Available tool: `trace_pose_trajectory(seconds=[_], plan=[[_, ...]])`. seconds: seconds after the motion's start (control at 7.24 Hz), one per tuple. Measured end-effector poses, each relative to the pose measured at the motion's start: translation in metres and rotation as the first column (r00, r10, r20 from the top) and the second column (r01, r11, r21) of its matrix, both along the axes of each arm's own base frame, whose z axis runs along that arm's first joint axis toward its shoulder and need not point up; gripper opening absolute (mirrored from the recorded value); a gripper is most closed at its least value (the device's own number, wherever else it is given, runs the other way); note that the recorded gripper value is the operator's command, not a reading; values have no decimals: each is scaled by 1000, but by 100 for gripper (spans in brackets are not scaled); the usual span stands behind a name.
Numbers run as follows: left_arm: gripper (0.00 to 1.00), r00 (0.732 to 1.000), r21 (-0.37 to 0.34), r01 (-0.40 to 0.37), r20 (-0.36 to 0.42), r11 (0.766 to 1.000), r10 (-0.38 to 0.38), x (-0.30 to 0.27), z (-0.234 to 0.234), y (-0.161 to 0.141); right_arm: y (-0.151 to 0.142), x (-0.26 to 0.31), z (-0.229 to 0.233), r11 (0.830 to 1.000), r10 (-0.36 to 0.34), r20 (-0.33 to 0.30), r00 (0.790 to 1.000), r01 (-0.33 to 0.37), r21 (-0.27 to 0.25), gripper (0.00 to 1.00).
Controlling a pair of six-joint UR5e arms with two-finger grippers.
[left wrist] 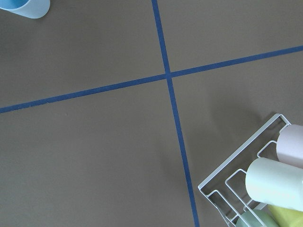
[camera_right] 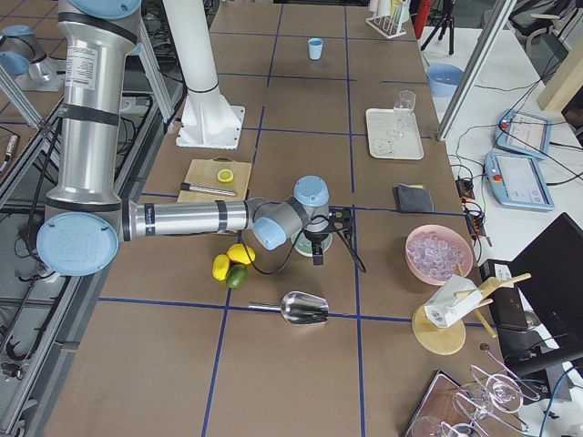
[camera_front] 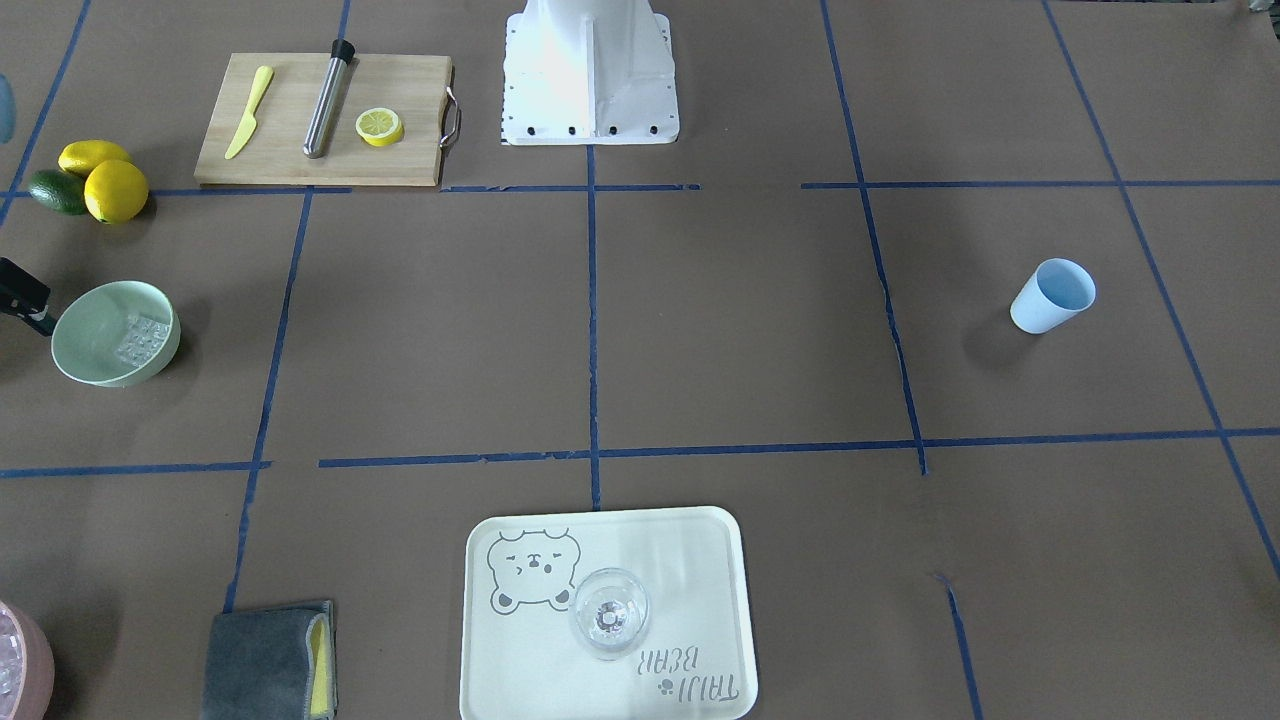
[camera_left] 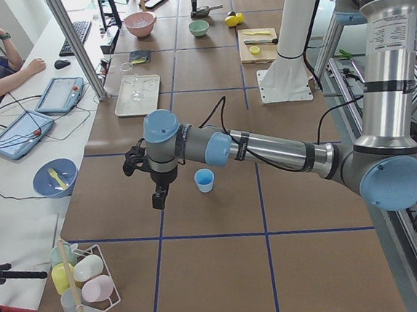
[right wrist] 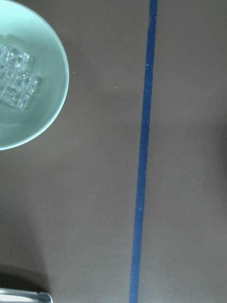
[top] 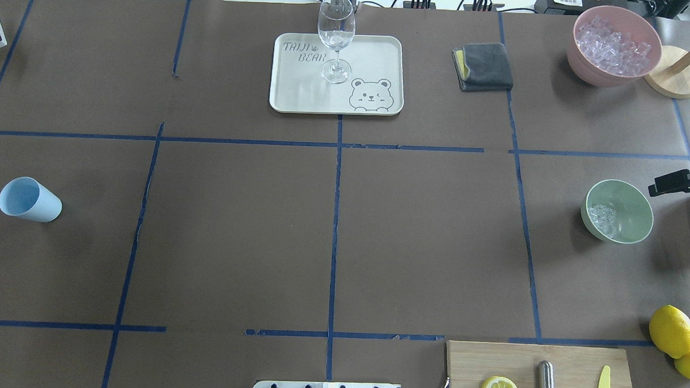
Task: Pour ice into bowl
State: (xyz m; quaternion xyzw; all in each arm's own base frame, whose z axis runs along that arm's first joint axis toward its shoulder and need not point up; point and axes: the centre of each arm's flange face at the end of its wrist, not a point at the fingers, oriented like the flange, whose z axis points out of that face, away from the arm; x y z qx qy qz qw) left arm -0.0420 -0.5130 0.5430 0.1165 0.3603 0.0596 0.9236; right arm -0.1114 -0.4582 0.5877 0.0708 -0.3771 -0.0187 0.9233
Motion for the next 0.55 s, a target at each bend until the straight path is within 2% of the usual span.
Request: trace_pose_trajectory(seconds=[0.14,0.28,0.41,0.55], plan=[[100,1000,-2,0,0,1000,0,0,1,1,-9,28,-10,999,-46,-42,998,47,14,100],[100,1000,-4,0,-1,1000,0,0,2,2,-15,62,-14,995,-95,-58,994,96,24,100],[100,1000,-5,0,-1,1000,0,0,3,2,-13,95,-11,994,-110,-23,994,110,15,100],[100,1000,-8,1,-1,1000,-1,-1,4,3,-9,120,-2,996,-91,28,995,91,-9,100]])
